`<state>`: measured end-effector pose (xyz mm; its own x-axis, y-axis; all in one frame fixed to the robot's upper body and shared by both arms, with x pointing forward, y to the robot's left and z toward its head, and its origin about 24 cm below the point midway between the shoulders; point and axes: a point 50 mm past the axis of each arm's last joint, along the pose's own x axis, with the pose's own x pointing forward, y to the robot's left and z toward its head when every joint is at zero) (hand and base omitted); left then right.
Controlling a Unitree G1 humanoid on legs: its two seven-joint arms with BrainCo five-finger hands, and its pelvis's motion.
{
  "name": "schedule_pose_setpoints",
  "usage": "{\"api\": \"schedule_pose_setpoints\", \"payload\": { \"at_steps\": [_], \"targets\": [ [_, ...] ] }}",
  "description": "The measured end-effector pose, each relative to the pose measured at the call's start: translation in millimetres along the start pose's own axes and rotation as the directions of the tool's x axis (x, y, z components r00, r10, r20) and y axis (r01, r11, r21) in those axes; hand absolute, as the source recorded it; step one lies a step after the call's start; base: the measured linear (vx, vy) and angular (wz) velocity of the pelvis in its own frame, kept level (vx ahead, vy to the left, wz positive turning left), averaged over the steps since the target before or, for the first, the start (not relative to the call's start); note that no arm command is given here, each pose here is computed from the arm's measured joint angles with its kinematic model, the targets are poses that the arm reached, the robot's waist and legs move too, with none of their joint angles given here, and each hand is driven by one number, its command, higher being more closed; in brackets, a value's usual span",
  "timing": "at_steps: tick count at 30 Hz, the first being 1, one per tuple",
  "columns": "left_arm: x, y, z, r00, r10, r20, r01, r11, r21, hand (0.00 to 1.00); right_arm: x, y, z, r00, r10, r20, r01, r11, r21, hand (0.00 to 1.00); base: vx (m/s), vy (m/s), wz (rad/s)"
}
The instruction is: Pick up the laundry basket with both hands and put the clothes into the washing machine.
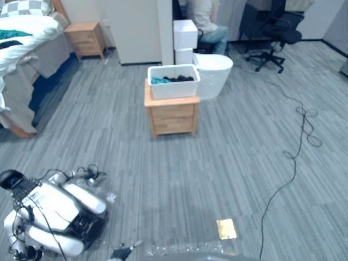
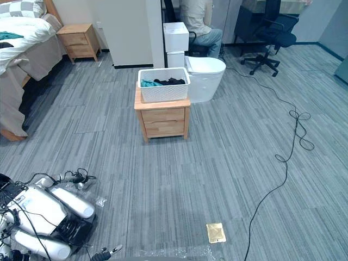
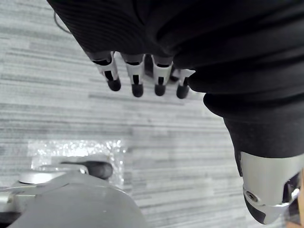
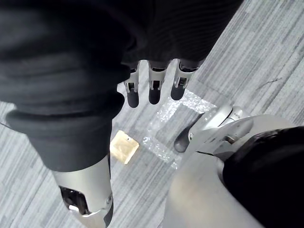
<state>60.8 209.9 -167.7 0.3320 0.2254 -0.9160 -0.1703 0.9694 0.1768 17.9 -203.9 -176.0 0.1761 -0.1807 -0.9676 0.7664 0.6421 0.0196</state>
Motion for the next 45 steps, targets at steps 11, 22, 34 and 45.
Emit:
{"api": "schedule_pose_setpoints", "payload": {
  "at_steps": [11, 22, 34, 45],
  "targets": [
    [0.1, -0.3, -2.3, 1.0, -0.016, -0.012, 0.016, 1.0, -0.021, 0.0, 0.0, 0.0, -0.1, 1.0, 0.001, 0.0, -0.001, 1.0, 0.009, 0.0, 0.0, 0.0, 0.0],
    [2.9, -5.5, 14.6, 0.999, -0.019, 0.031, 0.023, 0.993, -0.114, 0.0, 1.5, 9.0, 16.9, 0.998, 0.018, 0.061, -0.023, 0.996, 0.083, 0.0, 0.01, 0.005, -0.14],
    [4.6, -33.4, 66.6, 0.982, -0.076, 0.172, 0.12, 0.958, -0.261, 0.0, -3.8, 2.5, 2.1, 0.997, 0.012, 0.077, -0.028, 0.978, 0.206, 0.0, 0.3, 0.005, 0.44],
    [-1.1, -35.4, 73.3, 0.967, -0.075, 0.242, 0.151, 0.938, -0.313, 0.0, -1.8, 35.6, 51.0, 0.973, 0.114, 0.199, -0.145, 0.979, 0.146, 0.0, 0.71, -0.166, 0.02]
  ]
}}
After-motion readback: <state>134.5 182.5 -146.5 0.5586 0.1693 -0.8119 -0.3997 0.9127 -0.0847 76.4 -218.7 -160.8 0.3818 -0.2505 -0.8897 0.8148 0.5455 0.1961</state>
